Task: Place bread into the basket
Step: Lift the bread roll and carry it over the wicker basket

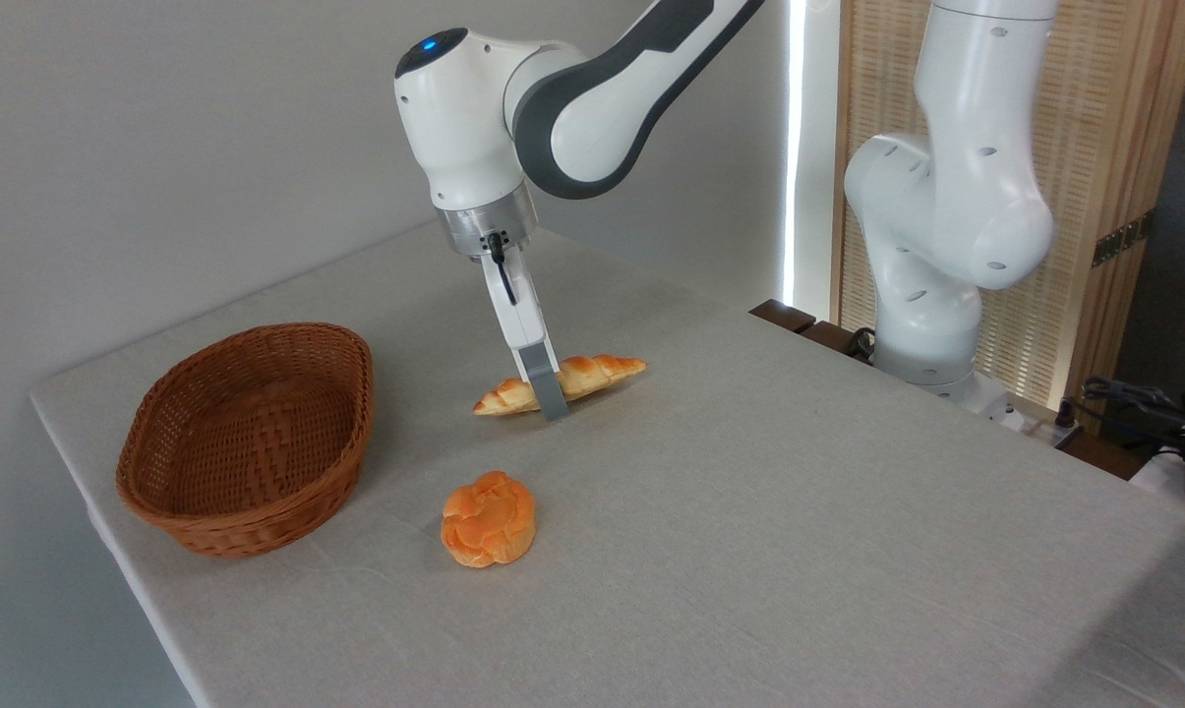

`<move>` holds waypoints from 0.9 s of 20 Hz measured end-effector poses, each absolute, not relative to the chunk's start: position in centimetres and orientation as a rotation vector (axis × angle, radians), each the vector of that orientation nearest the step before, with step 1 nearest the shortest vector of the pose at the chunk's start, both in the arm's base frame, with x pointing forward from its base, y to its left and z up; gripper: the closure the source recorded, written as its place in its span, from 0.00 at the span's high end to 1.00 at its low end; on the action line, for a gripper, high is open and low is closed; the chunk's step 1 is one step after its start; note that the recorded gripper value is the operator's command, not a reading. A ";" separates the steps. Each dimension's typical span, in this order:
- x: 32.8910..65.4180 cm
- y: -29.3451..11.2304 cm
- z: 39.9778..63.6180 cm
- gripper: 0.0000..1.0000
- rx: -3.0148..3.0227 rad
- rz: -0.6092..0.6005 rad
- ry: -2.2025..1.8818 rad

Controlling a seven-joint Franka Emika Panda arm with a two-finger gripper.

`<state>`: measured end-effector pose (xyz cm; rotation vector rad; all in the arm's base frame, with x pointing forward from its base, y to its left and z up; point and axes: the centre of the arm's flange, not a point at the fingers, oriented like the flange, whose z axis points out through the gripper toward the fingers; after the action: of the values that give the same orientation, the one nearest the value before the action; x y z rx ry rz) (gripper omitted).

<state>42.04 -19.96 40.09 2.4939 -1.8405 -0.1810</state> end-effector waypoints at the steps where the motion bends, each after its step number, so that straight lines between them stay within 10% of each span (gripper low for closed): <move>1: 42.1 -19.8 40.2 0.31 2.496 -0.183 -1.835; 12: 42.5 -19.1 41.0 0.31 2.500 -0.233 -1.805; 18: 44.2 -19.4 45.6 0.32 2.478 -0.151 -1.680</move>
<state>44.20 -19.36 45.57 2.4780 -1.6804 -0.1506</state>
